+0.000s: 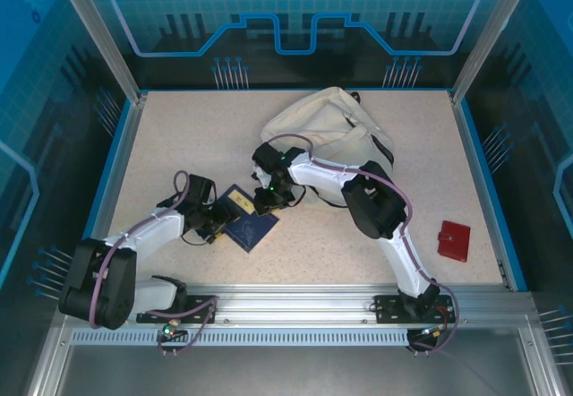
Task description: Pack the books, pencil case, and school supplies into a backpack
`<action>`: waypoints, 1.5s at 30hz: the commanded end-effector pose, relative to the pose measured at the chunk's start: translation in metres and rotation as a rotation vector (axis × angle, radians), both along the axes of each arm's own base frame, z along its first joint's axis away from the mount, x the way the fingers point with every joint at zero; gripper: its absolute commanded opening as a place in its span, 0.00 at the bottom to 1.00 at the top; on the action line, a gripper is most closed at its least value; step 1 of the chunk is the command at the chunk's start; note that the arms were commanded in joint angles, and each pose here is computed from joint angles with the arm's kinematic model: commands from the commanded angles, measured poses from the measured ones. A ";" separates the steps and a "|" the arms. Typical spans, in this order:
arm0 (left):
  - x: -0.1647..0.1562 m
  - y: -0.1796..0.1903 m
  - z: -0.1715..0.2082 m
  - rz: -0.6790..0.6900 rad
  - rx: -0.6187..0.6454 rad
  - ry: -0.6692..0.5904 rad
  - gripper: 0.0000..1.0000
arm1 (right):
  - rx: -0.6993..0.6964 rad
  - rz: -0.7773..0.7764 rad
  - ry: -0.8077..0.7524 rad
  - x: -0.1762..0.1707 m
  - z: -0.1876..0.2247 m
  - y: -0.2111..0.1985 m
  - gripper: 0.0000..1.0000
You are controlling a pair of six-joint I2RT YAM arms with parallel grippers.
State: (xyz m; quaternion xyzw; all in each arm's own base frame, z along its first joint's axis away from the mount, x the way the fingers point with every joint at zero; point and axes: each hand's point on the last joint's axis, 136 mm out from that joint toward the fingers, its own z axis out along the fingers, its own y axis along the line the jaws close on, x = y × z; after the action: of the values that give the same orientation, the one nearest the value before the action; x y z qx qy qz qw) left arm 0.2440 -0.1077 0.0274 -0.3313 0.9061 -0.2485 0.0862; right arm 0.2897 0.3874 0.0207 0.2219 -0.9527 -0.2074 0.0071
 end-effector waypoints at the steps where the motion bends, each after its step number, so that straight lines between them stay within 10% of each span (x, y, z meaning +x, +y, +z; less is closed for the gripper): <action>1: 0.023 -0.048 0.044 -0.129 -0.274 -0.183 0.67 | 0.060 0.012 0.119 -0.025 -0.012 0.015 0.32; 9: 0.030 -0.051 0.055 -0.134 -0.305 -0.233 0.63 | 0.070 -0.030 0.123 -0.020 -0.010 0.018 0.32; 24: 0.014 -0.021 0.035 -0.135 -0.093 -0.122 0.24 | 0.033 -0.131 -0.008 0.008 0.018 -0.017 0.39; 29: 0.024 -0.024 0.052 -0.136 -0.108 -0.177 0.02 | 0.156 -0.202 -0.085 0.019 0.062 -0.019 0.46; 45: 0.101 -0.079 0.224 -0.090 -0.403 -0.635 0.01 | 0.783 -0.590 -0.166 0.030 0.211 -0.080 0.86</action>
State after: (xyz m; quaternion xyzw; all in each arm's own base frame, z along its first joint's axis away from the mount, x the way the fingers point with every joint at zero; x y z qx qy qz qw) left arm 0.3273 -0.1693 0.1914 -0.2357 0.8256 -0.4566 0.2332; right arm 0.3128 0.3095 0.1990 -0.0134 -0.8648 -0.4606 -0.1995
